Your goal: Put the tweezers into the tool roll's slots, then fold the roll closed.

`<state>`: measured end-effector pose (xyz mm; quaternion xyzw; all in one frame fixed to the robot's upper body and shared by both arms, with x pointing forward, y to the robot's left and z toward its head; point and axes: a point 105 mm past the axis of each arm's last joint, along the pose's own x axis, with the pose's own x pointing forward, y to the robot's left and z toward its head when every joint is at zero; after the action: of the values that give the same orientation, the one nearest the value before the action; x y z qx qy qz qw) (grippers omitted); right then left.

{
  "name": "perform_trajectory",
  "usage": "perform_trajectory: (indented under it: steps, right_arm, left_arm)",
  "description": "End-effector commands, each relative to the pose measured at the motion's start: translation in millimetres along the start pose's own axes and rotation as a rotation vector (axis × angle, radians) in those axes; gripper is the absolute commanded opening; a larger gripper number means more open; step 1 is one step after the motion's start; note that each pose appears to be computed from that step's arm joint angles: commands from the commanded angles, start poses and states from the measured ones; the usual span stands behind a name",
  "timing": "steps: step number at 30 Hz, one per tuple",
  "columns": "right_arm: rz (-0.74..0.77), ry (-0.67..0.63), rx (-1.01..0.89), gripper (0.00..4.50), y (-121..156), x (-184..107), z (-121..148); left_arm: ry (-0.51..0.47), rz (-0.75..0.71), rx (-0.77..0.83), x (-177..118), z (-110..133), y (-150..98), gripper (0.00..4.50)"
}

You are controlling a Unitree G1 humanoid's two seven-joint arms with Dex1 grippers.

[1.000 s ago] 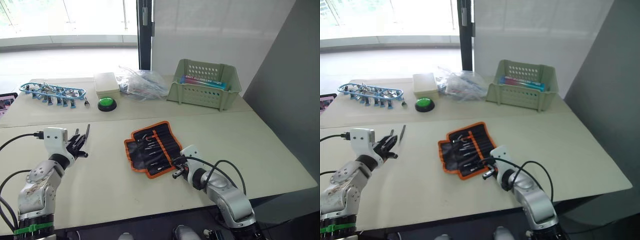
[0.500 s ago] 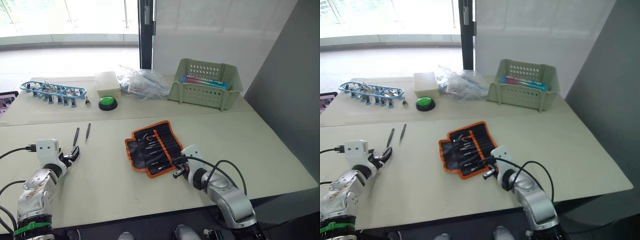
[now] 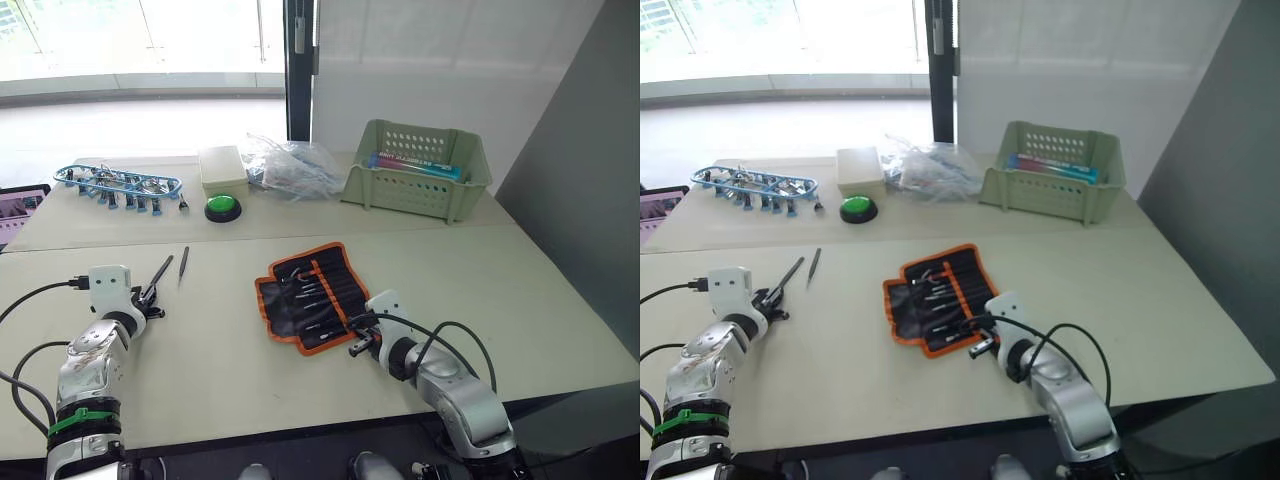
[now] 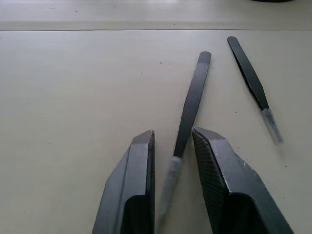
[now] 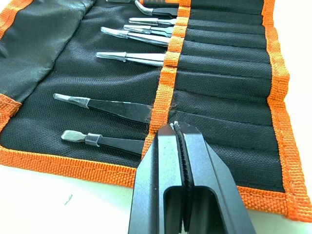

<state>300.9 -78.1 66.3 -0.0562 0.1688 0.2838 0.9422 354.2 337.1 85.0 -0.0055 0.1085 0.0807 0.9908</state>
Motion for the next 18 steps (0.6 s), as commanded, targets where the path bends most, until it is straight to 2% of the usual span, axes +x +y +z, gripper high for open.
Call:
perform_trajectory:
  steps: [1,8,11,14,18]
  right_arm:
    - [-0.018,0.197,0.057,0.00,-2,-1,-49]
    - [-0.019,0.196,0.056,0.00,-2,0,-47]
    - [-0.017,0.197,0.056,0.00,-2,0,-48]
    - [-0.013,0.199,0.054,0.00,-1,1,-48]
    - [-0.007,0.200,0.053,0.00,1,2,-48]
  left_arm:
    - [0.020,-0.068,0.005,4,-8,-17,0.04]
    - [-0.071,-0.056,0.023,-2,16,-8,0.04]
    - [-0.165,-0.068,0.061,-10,44,-7,0.04]
    - [-0.301,-0.225,0.158,-26,90,-36,0.04]
    - [-0.345,-0.460,0.200,-44,108,-80,0.04]
